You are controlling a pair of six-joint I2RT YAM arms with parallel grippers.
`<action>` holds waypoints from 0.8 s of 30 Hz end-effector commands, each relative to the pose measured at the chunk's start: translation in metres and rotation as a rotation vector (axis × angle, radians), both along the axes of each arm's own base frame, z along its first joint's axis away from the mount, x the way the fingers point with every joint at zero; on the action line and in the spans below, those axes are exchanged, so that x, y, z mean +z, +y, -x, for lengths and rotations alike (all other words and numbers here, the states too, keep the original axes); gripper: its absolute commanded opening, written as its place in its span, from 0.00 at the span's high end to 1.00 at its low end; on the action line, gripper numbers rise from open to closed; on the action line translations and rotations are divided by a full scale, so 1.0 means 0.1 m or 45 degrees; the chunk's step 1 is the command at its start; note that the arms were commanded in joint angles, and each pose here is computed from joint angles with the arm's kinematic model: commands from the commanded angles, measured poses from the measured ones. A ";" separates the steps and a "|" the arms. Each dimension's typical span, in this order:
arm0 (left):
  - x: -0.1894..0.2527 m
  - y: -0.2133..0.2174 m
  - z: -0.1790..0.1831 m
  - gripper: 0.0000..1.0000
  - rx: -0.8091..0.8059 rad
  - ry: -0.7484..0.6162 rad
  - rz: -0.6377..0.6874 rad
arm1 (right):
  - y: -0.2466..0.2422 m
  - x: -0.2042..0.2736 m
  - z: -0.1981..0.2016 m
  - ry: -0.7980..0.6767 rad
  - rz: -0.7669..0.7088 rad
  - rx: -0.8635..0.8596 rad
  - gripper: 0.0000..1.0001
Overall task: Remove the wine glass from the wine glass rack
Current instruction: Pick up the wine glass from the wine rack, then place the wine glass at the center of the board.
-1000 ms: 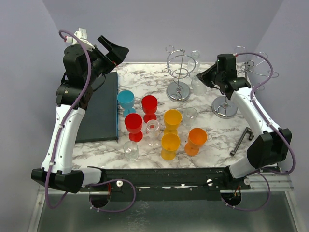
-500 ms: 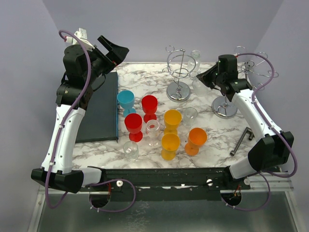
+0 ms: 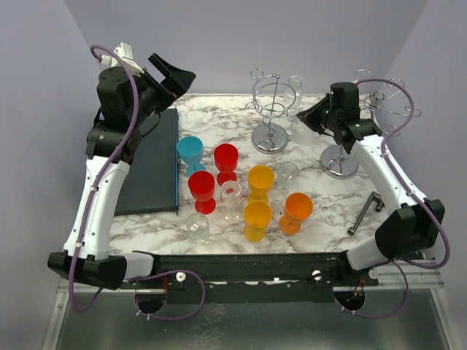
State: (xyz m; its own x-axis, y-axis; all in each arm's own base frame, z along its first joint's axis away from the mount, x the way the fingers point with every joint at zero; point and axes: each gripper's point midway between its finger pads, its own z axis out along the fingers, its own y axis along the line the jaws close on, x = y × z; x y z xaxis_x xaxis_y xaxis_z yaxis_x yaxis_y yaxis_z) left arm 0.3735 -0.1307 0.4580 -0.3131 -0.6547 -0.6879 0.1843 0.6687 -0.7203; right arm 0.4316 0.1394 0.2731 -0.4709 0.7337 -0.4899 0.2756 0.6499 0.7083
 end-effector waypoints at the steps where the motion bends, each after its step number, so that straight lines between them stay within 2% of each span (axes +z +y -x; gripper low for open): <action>1: 0.03 -0.05 -0.02 0.01 -0.036 -0.023 0.016 | 0.06 0.32 0.10 -0.105 -0.014 0.065 1.00; 24: -0.07 -0.15 -0.01 0.01 -0.105 0.017 0.069 | 0.25 0.67 0.29 -0.191 -0.039 0.268 1.00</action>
